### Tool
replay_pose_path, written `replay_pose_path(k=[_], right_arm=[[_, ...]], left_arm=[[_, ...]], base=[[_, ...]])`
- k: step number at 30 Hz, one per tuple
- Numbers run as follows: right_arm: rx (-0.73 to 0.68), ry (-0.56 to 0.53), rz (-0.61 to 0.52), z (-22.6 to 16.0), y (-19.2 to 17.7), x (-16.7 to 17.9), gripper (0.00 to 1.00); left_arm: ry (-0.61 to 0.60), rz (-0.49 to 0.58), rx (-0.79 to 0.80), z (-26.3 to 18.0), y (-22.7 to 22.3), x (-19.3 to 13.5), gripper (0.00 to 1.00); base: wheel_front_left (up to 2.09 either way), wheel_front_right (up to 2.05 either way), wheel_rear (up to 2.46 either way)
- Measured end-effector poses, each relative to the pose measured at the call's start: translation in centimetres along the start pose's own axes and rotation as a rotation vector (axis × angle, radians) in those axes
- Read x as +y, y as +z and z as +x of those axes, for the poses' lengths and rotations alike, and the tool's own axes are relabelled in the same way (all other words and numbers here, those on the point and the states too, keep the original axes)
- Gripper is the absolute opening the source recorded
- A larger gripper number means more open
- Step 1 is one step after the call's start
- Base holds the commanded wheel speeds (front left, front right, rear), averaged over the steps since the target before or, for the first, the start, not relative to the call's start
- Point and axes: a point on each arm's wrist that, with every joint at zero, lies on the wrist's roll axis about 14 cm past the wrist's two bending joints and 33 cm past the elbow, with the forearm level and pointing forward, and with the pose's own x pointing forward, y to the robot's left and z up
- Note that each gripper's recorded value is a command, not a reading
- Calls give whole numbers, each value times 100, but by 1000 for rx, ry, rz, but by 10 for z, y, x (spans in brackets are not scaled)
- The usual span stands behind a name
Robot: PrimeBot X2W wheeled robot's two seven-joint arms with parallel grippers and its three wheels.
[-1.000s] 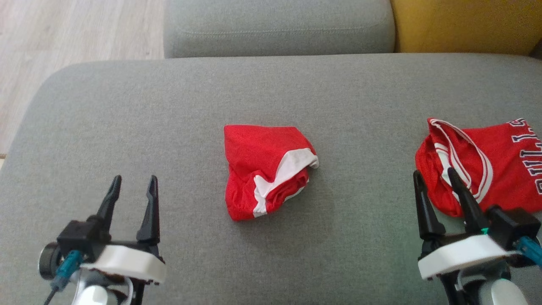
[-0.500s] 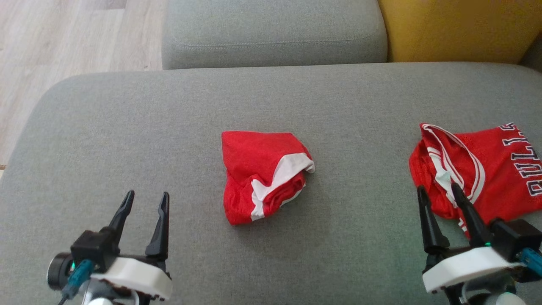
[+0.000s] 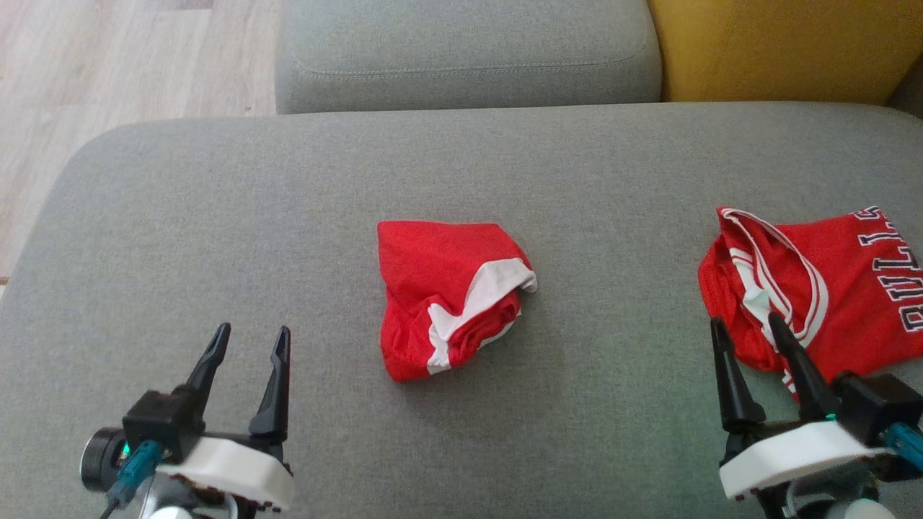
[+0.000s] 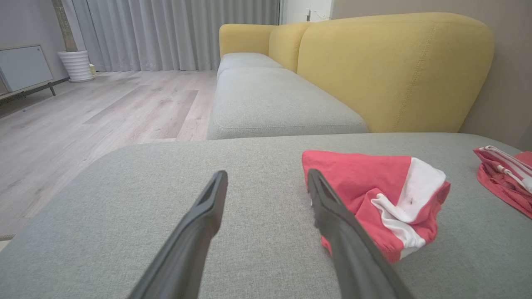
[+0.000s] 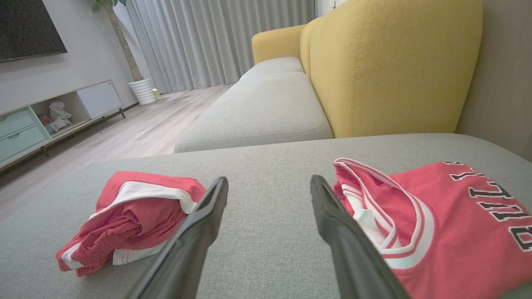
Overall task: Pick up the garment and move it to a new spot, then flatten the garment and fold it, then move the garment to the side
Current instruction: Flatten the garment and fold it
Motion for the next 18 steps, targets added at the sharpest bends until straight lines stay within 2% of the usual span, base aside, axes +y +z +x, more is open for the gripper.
replay_pose_path(k=[13, 18], right_arm=[[15, -1, 10, 2, -5, -1, 100], [72, 11, 7, 8, -22, 2, 100]], left_arm=[[3, 2, 13, 1, -4, 1, 100], [1, -1, 19, 6, -6, 2, 100]], base=[[0, 0, 0], [0, 0, 0]])
